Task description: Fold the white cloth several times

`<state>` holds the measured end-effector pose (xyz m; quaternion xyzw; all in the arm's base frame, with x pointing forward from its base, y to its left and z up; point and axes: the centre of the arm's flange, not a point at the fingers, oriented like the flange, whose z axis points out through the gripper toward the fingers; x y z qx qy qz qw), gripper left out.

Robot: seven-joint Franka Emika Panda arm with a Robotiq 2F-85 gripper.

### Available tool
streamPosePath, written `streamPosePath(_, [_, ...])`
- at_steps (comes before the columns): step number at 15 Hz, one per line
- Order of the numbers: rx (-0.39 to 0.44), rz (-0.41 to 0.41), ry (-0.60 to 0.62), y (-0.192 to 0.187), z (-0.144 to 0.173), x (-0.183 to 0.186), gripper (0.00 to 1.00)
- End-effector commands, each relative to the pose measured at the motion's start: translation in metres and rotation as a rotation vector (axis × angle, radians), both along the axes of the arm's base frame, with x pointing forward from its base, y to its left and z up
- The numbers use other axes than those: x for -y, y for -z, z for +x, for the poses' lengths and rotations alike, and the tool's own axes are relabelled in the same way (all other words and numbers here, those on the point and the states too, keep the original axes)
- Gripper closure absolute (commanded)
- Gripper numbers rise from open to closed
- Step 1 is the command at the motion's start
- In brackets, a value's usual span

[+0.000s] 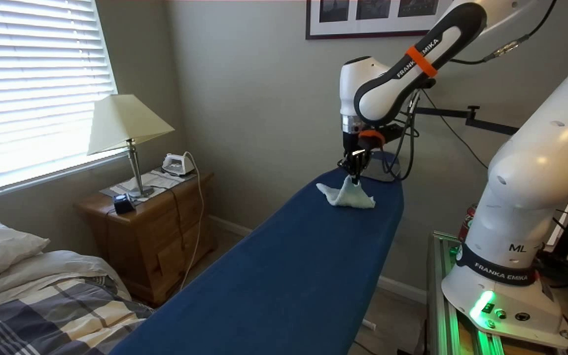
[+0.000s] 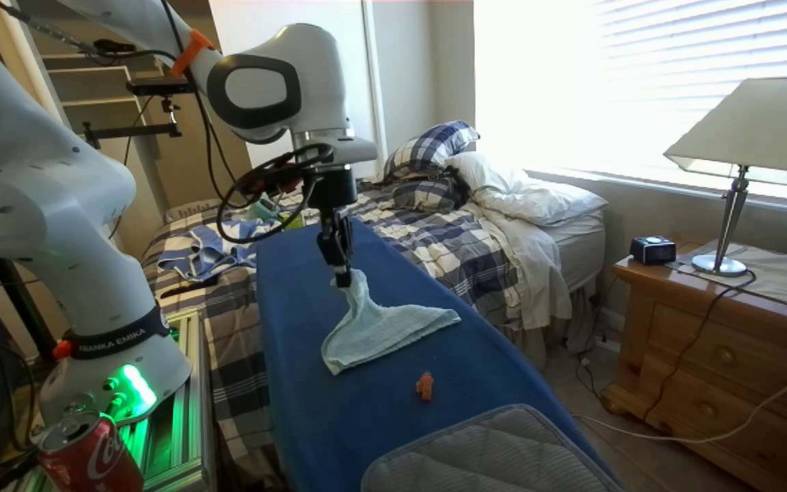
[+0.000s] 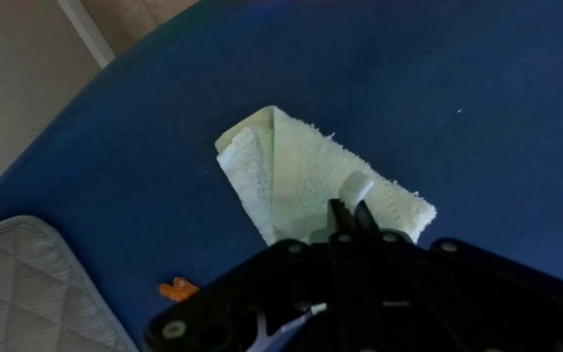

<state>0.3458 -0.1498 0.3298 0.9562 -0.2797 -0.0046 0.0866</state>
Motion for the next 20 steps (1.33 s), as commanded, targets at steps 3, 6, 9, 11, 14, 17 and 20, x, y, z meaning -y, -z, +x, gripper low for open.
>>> streamPosePath(3, [0.084,-0.044,-0.015,0.008,-0.017,0.008,0.99])
streamPosePath(6, [0.107,-0.048,-0.016,0.011,-0.012,0.013,0.99])
streamPosePath(9, [0.120,-0.048,-0.015,0.015,-0.009,0.018,0.99])
streamPosePath(11, [0.129,-0.044,-0.014,0.019,-0.005,0.020,0.99])
streamPosePath(14, [0.145,-0.042,-0.014,0.024,0.000,0.024,0.99])
streamPosePath(17, [0.161,-0.047,-0.012,0.028,0.005,0.027,0.99])
streamPosePath(20, [0.170,-0.049,-0.013,0.032,0.007,0.030,0.74])
